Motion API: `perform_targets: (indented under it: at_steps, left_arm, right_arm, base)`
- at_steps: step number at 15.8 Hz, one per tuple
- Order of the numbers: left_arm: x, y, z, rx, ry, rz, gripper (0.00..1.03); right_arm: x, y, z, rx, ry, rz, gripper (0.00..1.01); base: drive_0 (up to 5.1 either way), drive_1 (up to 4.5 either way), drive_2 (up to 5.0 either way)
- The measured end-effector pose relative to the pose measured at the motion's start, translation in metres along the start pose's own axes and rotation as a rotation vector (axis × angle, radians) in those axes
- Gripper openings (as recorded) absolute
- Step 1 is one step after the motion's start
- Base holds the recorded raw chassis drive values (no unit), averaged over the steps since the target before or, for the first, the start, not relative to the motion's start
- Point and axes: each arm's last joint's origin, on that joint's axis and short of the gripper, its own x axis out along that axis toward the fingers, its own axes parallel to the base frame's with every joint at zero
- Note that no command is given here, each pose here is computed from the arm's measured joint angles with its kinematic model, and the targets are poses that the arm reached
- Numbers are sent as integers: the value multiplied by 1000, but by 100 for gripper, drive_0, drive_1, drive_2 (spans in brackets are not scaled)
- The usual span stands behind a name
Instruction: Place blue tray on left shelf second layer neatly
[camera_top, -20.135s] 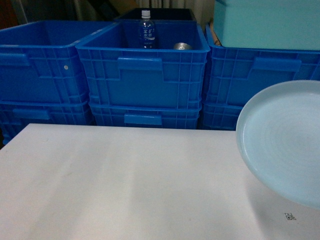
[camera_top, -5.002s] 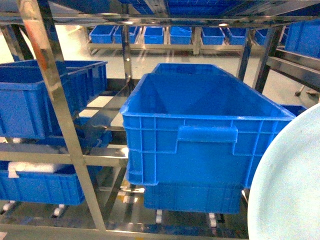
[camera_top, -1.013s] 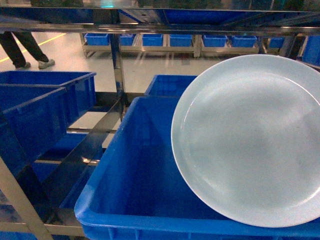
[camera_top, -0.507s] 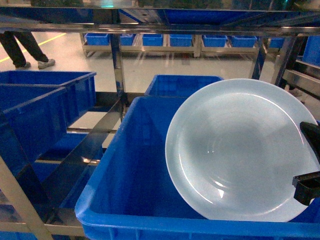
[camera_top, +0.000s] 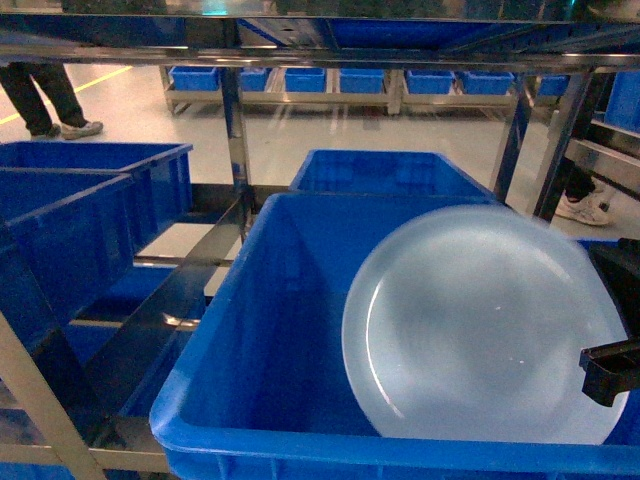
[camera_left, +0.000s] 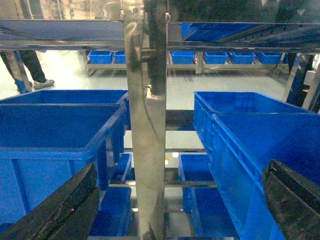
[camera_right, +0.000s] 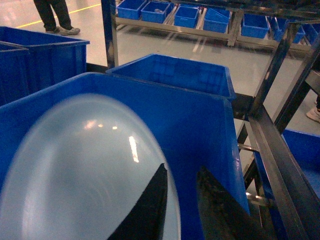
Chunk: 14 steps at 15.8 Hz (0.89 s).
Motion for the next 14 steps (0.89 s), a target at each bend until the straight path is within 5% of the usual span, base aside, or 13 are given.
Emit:
perform_targets:
  at_steps: [7,11,14]
  left_arm:
    - [0,0,0,0,0,0,98]
    - [0,0,0,0,0,0,98]
    - [0,0,0,0,0,0,98]
  right_arm:
    - [-24,-6,14,2,-27,-2,99]
    - [-56,-16,24,8,-49,-16,98]
    - [-88,-19,17,0,-25,-20,98]
  base:
    - [0,0,0]
    - [0,0,0]
    - [0,0,0]
